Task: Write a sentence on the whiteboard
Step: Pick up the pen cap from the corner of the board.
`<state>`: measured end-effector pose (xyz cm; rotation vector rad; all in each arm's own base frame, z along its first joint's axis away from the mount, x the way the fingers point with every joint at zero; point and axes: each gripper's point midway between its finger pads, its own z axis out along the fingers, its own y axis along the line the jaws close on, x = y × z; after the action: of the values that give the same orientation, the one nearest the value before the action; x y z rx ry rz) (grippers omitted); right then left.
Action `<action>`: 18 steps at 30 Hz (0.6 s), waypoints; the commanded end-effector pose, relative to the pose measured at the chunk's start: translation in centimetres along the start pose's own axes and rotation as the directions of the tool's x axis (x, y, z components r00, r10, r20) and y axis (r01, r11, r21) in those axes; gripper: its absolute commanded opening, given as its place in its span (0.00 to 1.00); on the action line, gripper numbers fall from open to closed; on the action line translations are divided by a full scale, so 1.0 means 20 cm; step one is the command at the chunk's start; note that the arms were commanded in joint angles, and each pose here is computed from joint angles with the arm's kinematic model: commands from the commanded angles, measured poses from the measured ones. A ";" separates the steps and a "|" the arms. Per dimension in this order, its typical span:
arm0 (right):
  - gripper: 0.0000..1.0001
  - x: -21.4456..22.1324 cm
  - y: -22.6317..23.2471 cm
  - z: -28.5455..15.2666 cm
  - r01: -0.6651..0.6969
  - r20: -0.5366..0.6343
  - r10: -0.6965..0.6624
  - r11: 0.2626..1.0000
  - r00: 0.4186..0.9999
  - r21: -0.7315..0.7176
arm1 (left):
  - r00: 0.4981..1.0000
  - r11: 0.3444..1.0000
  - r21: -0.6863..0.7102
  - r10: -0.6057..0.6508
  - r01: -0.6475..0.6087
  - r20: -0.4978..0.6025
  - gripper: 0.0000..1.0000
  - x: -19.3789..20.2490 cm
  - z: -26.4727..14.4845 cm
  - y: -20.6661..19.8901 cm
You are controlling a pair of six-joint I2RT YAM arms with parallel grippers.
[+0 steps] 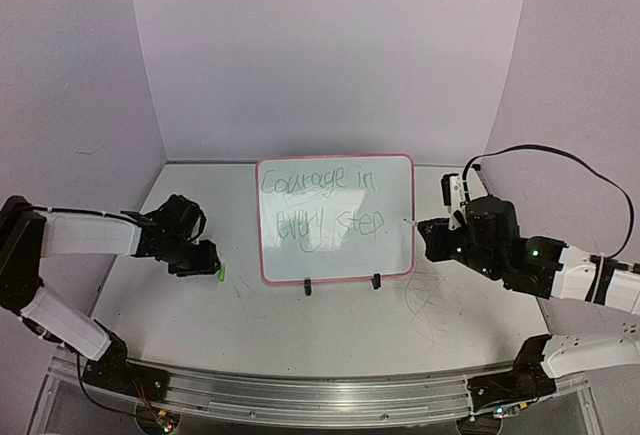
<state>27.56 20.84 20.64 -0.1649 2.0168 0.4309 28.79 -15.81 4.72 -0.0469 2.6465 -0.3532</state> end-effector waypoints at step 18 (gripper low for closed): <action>0.00 -0.16 0.09 -0.06 -0.023 0.071 0.029 0.996 0.997 -0.087 | 0.997 0.989 -0.131 0.053 -0.060 -0.062 0.11 0.00 0.18 -0.03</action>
<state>27.01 20.68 22.95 -0.1444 1.9578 0.4999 31.25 -18.09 1.16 0.0284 2.7346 -0.2092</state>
